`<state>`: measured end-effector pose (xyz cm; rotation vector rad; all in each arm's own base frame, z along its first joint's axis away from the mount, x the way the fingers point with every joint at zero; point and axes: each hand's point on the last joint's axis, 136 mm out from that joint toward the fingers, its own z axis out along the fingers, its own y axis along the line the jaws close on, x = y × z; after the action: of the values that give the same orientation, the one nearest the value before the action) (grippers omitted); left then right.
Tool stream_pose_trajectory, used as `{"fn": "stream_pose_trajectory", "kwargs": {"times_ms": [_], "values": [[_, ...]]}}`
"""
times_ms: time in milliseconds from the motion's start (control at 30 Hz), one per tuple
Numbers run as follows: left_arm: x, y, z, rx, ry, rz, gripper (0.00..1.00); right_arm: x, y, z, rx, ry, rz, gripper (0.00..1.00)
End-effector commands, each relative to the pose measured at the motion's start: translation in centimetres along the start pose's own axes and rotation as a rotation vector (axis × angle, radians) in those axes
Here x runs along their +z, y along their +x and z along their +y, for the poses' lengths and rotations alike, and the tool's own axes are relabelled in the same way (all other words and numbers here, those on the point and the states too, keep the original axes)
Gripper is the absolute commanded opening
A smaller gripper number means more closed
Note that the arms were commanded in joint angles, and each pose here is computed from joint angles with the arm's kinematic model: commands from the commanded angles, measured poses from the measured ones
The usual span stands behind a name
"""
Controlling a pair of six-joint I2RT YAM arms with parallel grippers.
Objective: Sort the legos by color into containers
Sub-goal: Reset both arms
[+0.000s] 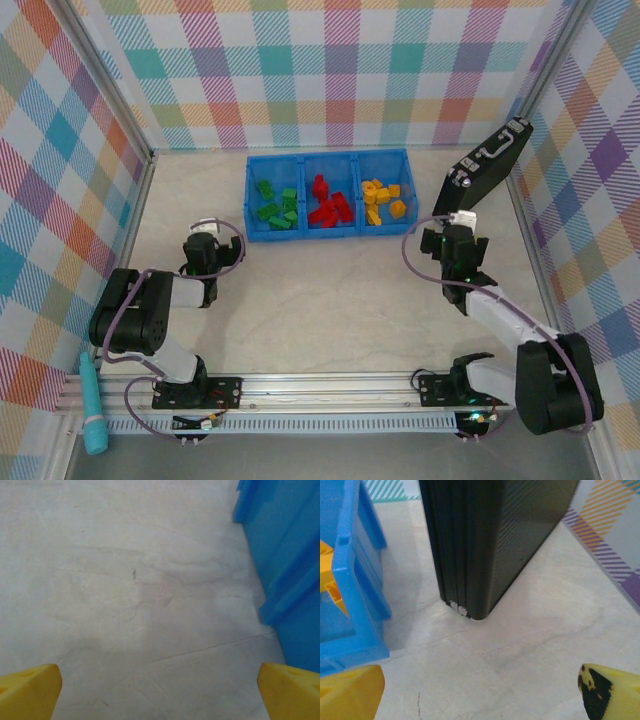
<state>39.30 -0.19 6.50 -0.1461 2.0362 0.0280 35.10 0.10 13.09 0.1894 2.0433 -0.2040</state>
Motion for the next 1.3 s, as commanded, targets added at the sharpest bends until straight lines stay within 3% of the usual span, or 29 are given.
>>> {"fn": "stream_pose_trajectory", "kwargs": {"times_ms": [0, 367, 633, 1267], "values": [[-0.1, -1.8, -0.8, 0.016, 0.047, -0.080, 1.00, 1.4, -1.3, 1.8, -0.070, -0.125, -0.056, 0.99], [-0.1, -1.7, -1.0, 0.023, 0.045, -0.075, 1.00, 3.7, 0.2, 5.4, -0.139, -0.307, -0.147, 0.99], [-0.1, -1.7, -1.0, 0.023, 0.045, -0.075, 1.00, 4.6, 1.1, 4.7, -0.056, -0.403, -0.094, 0.99], [-0.1, -1.7, -1.0, 0.023, 0.046, -0.075, 1.00, 5.2, 1.5, 3.7, -0.007, -0.384, -0.086, 0.99]]}}
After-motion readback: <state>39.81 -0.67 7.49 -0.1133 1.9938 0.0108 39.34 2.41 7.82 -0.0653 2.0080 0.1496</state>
